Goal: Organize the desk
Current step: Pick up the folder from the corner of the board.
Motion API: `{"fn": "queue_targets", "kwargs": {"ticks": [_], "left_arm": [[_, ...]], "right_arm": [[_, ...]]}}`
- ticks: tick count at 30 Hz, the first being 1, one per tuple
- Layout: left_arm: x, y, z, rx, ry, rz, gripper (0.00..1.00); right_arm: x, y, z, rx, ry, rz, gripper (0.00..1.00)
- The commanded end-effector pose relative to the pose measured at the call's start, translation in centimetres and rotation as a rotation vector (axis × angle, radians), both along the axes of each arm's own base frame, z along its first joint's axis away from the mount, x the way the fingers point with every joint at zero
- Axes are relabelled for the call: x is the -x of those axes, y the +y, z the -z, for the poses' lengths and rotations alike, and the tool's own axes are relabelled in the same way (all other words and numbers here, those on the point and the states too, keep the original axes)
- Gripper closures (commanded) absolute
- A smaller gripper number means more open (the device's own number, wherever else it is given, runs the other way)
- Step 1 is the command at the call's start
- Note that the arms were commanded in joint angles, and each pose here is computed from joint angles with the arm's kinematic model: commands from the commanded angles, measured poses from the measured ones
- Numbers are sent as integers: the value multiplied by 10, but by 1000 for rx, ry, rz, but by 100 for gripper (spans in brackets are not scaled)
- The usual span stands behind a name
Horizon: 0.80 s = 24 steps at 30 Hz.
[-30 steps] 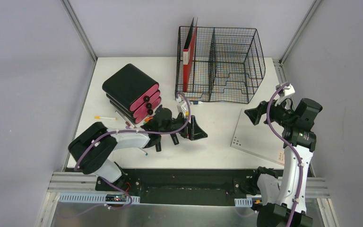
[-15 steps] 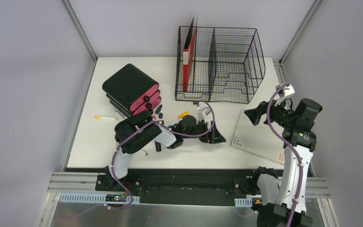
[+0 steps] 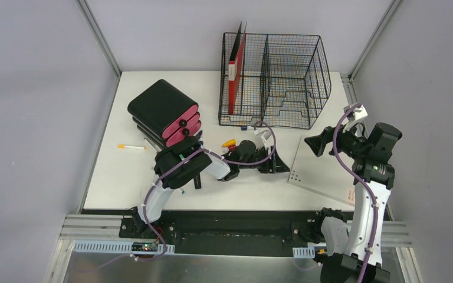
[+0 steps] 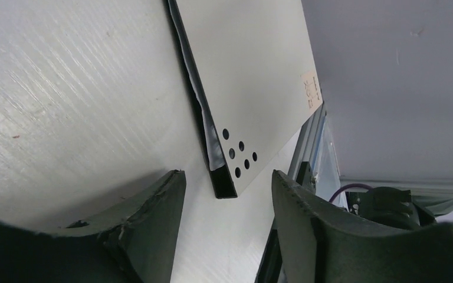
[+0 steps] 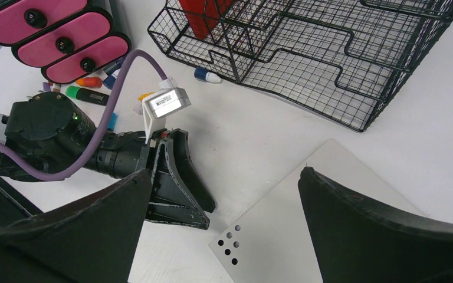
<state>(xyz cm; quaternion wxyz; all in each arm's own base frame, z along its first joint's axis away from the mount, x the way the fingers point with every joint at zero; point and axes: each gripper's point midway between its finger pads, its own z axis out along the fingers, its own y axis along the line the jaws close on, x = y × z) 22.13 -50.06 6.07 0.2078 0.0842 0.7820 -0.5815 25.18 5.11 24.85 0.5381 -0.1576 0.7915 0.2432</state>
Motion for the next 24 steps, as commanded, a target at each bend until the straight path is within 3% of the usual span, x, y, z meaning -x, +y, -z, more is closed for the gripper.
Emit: {"fn": "queue_targets", "kwargs": {"ticks": [1,7,24], "left_arm": [[0,-11,-4,-14,15,-10,47],[6,-21,2,-50,32,5,57],[12,-38,4,-61,60,45,63]], "right_arm": [[-1,0,-4,8,-31,-15,1],[0,0,-4,10,-31,-15,1],[0,0,-5,9,-34,-17,1]]}}
